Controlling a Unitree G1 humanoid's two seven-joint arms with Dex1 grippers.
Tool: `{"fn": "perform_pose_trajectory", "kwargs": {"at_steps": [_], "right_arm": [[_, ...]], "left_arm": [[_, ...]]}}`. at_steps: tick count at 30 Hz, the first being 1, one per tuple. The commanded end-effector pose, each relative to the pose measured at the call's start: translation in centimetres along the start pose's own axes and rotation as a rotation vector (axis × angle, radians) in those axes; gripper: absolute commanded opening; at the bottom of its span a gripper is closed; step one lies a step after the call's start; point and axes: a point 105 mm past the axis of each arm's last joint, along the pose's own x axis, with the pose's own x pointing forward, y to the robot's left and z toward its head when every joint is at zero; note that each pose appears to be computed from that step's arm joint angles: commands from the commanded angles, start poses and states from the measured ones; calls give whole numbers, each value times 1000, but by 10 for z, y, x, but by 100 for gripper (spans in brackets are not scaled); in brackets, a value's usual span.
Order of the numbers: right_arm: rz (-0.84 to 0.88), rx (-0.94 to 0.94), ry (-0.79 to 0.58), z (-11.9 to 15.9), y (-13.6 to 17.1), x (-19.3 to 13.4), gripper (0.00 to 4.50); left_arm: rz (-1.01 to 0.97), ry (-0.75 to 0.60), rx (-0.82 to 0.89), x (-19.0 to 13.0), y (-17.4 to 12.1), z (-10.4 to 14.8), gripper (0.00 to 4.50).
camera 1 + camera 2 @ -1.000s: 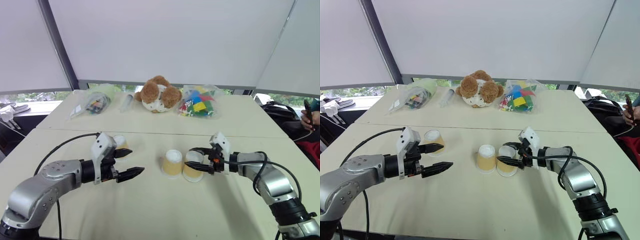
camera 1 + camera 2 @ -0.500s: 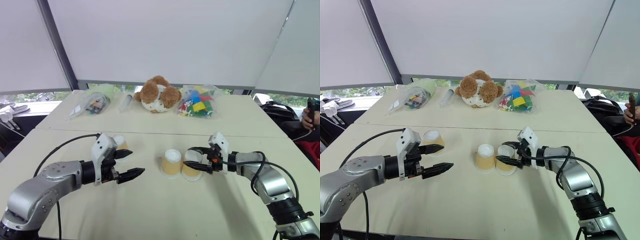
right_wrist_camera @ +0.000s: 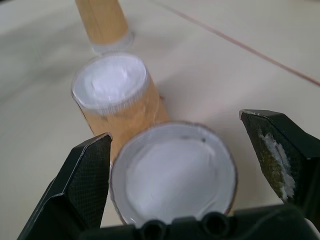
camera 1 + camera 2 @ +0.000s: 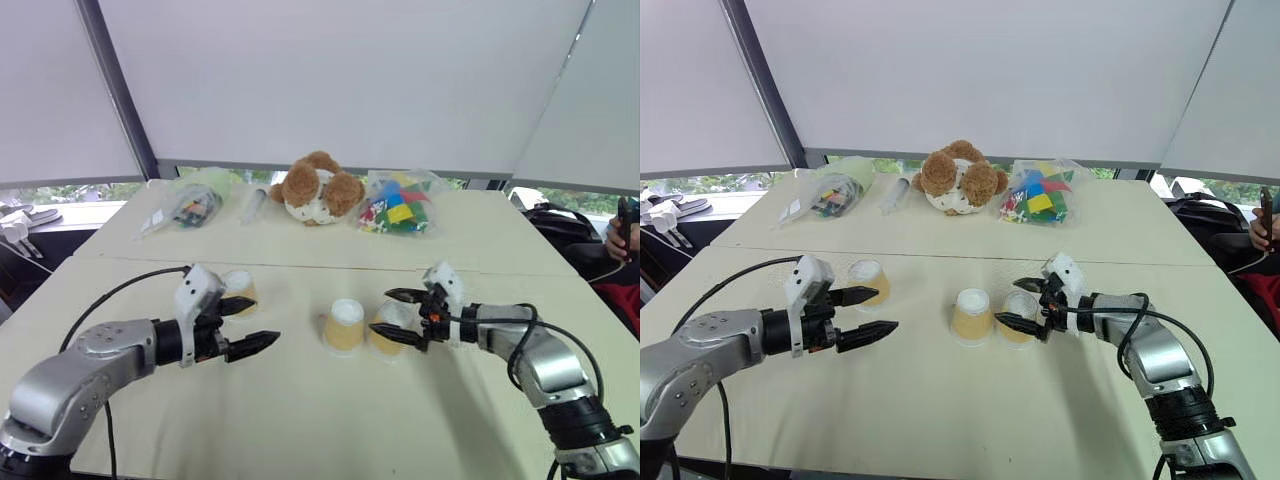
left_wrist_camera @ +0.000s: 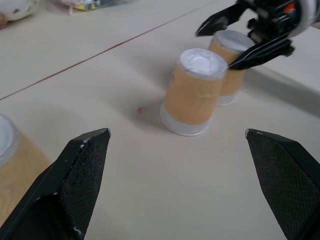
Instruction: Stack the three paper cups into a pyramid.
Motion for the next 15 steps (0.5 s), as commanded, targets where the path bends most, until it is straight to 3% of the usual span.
{"fn": "perform_pose_trajectory", "kwargs": {"at_steps": [1,5,9,15], "right_arm": [[-26,-40,-87,31,-2,-12,446],[-40,-24,-163,59,-4,-24,446],[-32,-8,-153,78,-2,-36,446],[154,44,-57,87,38,-43,446]], "left_arm": [[21,-35,39,-9,8,13,450],[107,-29,81,-20,29,17,450],[255,-77,121,-33,61,28,450],[388,-91,135,-33,81,16,450]]}}
